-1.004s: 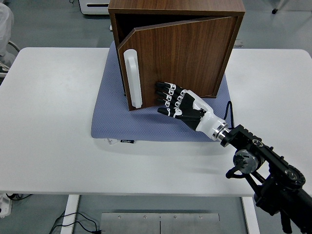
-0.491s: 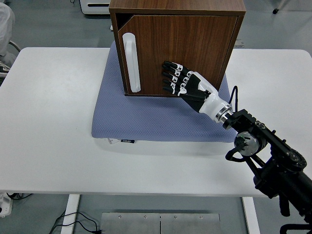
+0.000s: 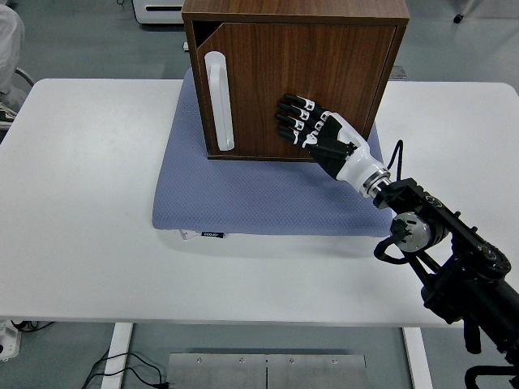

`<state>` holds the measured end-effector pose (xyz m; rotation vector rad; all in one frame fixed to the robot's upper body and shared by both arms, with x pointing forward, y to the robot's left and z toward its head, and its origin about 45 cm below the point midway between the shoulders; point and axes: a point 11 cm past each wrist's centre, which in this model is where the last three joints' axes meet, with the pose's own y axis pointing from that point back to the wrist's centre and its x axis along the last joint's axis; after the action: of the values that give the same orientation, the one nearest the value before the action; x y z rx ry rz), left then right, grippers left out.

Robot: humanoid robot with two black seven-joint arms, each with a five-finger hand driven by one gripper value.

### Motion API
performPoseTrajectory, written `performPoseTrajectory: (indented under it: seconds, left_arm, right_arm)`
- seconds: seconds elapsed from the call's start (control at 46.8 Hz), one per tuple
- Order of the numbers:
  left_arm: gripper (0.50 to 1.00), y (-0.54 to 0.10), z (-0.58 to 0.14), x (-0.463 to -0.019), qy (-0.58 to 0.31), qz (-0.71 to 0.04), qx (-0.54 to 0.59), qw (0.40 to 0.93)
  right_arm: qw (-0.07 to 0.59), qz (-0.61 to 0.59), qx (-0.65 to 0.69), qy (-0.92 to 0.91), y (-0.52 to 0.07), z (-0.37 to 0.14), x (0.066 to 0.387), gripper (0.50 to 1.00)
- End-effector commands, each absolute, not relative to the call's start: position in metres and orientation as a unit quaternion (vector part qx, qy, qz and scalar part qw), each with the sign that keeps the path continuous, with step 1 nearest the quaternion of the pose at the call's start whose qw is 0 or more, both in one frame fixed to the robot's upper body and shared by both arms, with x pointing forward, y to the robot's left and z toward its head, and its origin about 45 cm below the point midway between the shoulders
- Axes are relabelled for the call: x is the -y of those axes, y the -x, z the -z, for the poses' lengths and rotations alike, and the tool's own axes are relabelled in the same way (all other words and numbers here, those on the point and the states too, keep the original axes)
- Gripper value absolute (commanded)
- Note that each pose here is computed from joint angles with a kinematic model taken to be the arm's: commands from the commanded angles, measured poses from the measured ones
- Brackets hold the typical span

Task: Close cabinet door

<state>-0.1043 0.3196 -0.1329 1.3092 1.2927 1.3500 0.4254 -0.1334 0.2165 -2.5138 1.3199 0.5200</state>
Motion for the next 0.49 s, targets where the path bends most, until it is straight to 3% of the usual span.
performPoseTrajectory:
  seconds: [0.0,0.47]
  left_arm:
    - [1.0,0.104,0.133,-0.32,-0.522,-0.538,-0.515,0.417]
    - [1.0,0.104,0.133,-0.32,-0.522,-0.538,-0.515,0.417]
  right_arm:
    - [0.129,-0.179,-0.453,0.864,-0.426,-0.218,0.133,1.0]
    - [0.168,-0.187,-0.304,0.919,-0.376,-0.225,0.098,1.0]
